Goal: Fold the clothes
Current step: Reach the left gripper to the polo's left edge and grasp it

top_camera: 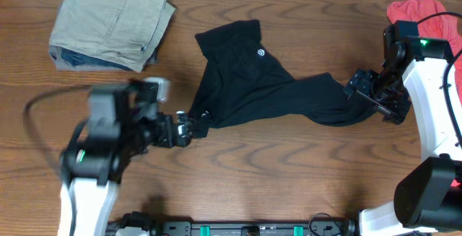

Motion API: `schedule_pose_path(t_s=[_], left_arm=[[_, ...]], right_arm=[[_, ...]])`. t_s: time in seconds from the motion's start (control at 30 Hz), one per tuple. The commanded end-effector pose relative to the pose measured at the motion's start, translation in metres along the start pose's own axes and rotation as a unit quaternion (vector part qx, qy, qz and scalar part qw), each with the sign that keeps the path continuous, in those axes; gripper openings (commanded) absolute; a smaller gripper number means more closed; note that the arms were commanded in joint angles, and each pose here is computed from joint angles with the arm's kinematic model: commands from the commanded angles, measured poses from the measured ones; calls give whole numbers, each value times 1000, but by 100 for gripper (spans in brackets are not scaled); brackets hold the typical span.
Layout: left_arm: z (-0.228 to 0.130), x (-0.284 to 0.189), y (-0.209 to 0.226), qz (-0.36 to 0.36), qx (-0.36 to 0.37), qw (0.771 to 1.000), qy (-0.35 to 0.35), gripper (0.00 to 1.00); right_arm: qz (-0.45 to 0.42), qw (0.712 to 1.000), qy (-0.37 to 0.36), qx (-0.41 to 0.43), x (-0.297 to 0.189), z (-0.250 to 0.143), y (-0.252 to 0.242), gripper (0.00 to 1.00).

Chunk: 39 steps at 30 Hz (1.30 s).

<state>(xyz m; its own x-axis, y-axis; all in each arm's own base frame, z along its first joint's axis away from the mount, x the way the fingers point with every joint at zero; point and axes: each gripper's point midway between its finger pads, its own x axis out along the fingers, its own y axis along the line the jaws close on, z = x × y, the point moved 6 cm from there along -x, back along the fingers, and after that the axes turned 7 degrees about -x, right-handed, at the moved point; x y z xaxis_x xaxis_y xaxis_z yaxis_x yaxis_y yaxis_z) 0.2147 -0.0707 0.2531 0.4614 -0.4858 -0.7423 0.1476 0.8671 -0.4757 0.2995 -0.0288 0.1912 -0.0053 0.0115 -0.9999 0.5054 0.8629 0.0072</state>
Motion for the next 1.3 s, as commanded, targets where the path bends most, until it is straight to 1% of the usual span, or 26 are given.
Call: schedule_pose_path(t_s=[0.0,0.07,0.2,0.27,0.37,0.47,0.57,0.67,0.83,1.1,1.2,1.27], left_arm=[[9,27,-1,50,53,995,67,98],[10,48,-4,44,62,993,94,98],[17,83,-3,51,76,990,111,98],[18,97,9,105,63,986,114,98],[14,118,29,200,68,968,133,98],[6,139,44,240,74,954,164,98],[2,159,53,247,61,950,181,98],[2,177,59,252,39,951,178,98],[5,184,60,247,38,953,169,98],[-7,189,39,162,17,965,205,98],[-10,191,33,155,7,966,208,98],[-11,192,31,160,14,965,208,98]], right_arm=[[-1,1000,2,10,1,1,-1,99],[-1,1000,2,10,1,1,-1,99],[-1,1000,2,10,1,1,-1,99],[-1,1000,2,10,1,1,-1,99],[-1,1000,2,10,1,1,-1,99],[-1,1000,2,10,1,1,-1,99],[-1,1000,2,10,1,1,-1,99],[-1,1000,2,10,1,1,-1,99],[-1,1000,2,10,1,1,-1,99],[-1,1000,2,10,1,1,-1,99],[-1,1000,2,10,1,1,-1,99],[-1,1000,2,10,1,1,-1,99]])
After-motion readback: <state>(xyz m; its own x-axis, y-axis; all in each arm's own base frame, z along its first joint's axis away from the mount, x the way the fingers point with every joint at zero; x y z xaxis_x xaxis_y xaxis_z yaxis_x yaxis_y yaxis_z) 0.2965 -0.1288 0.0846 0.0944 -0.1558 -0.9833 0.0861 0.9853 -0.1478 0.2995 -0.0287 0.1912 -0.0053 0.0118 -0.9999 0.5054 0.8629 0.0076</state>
